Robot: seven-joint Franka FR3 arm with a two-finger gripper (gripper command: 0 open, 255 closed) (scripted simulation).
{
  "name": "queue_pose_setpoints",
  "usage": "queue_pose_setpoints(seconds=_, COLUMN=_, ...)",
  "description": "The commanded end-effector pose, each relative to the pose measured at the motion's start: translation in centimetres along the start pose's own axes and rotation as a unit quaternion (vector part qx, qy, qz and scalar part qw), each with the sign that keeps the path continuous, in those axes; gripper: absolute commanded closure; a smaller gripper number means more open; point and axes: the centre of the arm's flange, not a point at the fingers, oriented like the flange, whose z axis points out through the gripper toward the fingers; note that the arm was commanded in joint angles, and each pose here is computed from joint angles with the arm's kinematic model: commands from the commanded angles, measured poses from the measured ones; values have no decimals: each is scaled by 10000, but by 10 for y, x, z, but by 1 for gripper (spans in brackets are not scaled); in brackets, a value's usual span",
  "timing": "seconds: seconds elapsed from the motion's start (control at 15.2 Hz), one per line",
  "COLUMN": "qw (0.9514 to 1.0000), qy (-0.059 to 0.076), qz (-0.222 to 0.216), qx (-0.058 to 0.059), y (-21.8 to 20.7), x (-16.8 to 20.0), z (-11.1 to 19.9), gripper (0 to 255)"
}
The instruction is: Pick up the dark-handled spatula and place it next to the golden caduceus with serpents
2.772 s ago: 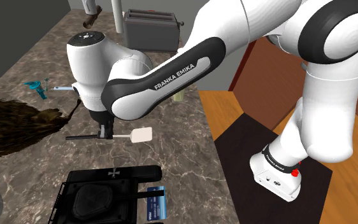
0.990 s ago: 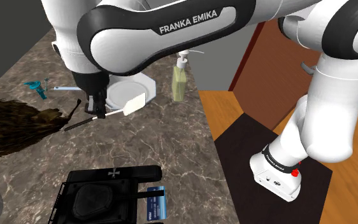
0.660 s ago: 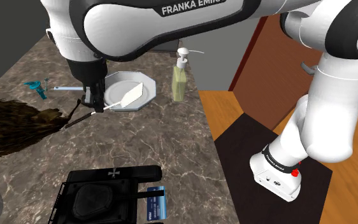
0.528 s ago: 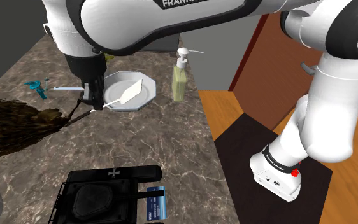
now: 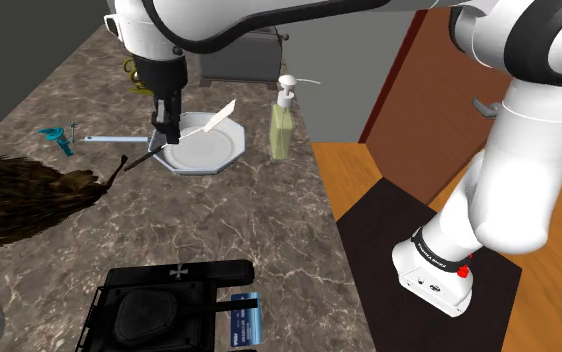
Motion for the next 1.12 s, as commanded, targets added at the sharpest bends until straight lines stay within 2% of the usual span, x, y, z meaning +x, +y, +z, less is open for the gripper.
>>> queue_pose_setpoints(seconds=0.0, qw=10000, qy=0, qz=-5, qx=1, y=28, x=-7, z=-1, gripper=255)
queue_pose_setpoints(seconds=1.06, qw=10000, qy=0, qz=-5, qx=1, y=231, x=-63, z=-5, gripper=255)
